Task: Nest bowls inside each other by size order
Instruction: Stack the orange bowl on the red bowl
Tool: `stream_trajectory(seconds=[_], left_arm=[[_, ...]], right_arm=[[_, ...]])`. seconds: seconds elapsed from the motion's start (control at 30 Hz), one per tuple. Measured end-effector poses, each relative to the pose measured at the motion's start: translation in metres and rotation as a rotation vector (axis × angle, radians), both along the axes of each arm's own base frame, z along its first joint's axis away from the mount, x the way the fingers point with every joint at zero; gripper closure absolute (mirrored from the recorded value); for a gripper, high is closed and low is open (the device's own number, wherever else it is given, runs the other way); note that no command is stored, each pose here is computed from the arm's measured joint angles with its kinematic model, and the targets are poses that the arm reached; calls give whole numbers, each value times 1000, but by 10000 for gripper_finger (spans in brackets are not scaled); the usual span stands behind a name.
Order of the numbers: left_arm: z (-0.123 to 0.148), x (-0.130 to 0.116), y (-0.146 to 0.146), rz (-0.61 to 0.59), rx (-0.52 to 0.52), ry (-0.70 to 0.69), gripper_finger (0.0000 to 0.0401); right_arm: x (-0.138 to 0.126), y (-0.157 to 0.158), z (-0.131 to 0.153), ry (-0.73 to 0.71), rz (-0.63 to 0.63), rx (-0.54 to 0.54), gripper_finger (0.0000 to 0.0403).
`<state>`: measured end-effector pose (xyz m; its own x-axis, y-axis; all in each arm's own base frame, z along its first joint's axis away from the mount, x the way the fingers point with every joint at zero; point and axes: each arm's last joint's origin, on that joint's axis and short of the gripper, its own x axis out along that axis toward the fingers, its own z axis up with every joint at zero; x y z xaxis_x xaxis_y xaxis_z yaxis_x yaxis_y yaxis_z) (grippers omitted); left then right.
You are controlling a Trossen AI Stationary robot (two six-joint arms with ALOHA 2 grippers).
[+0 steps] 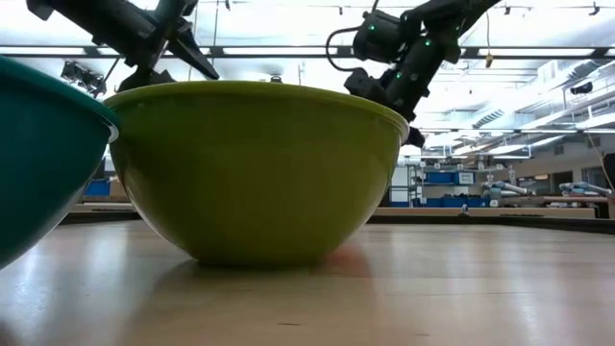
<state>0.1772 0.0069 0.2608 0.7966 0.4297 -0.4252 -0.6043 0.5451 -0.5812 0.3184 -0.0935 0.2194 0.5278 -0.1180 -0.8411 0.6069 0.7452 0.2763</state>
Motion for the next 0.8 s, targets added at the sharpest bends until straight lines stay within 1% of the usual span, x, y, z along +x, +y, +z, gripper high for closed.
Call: stream_trajectory(seconds=[0.13,0.2,0.3,0.37,0.53,0.67,0.8], left_arm=[[-1,1,0,-15,-9,5,161],[-1,1,0,-14,-8,5,161],[-1,1,0,-16,-6,7,161],[-1,1,0,-16,-6,7,161],[-1,1,-1,-27,-5,9,161],[-1,1,-1,-27,-5,8,161],[-1,1,-1,-28,-5,6,161]], right_arm=[[4,-1,-12,35,2,14,179],[6,-2,-19,56,6,23,167],[11,-3,-33,92,15,31,162],[12,-3,-41,118,8,44,167],[14,-3,-48,137,1,62,202],[13,-3,-48,141,-15,72,245],[9,-3,-50,180,-44,90,295]])
